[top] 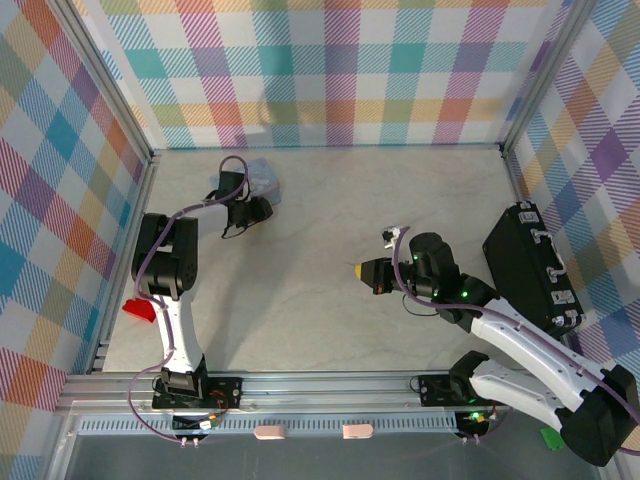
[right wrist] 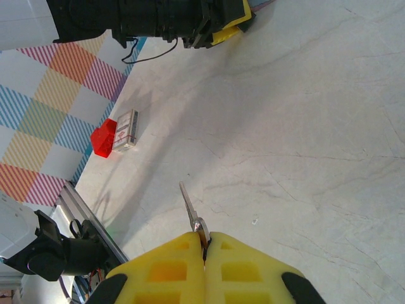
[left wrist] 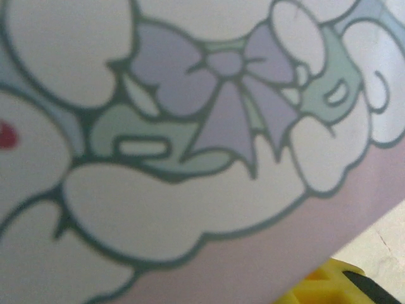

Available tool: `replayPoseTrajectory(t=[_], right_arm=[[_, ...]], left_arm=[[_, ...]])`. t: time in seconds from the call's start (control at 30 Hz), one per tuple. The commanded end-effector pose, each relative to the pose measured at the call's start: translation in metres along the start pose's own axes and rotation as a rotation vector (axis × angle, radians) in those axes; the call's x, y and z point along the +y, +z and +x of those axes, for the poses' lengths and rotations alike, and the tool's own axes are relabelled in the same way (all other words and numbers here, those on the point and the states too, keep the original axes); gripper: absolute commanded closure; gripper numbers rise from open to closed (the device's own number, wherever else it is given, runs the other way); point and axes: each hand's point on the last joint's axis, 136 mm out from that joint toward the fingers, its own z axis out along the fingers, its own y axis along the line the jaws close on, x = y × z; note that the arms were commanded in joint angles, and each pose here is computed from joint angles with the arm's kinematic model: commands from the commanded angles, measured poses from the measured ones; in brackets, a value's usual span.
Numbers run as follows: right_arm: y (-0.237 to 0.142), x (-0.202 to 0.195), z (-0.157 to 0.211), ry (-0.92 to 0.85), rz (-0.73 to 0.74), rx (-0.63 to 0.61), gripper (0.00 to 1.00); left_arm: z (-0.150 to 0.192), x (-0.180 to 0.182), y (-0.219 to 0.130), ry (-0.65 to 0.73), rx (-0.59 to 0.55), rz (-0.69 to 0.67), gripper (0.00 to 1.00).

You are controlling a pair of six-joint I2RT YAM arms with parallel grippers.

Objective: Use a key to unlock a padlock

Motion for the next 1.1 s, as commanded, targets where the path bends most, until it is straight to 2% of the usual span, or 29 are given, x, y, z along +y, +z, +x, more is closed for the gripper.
replayPoseTrajectory(t=[0.0, 0.5, 0.7, 0.83, 0.97, 1.07], right_arm=[[0.0, 0.004, 0.004, 0.01, -0.023, 0.014, 1.0], [0.004, 0.0, 0.006, 0.023, -0.014, 0.02, 1.0], [0.016, -0.028, 0.013, 0.14, 0.115, 0.05, 1.0], [0.032, -0.034, 0.022, 0.226, 0.117, 0.086, 1.0], [0.043, -0.034, 0.025, 0.276, 0.09, 0.103, 1.0], [0.051, -0.037, 0.028, 0.319, 0.085, 0.11, 1.0]], left_arm=[[-0.003, 0.0, 0.0, -0.047, -0.017, 0.028, 0.66], [-0.002, -0.001, -0.02, -0.052, -0.09, 0.05, 0.81], [0.005, 0.003, -0.03, -0.05, -0.095, 0.038, 0.88], [0.012, 0.007, -0.04, -0.038, -0.104, 0.026, 0.91], [0.029, 0.006, -0.051, -0.042, -0.062, 0.04, 0.92], [0.05, 0.005, -0.059, -0.093, 0.021, 0.049, 0.96]])
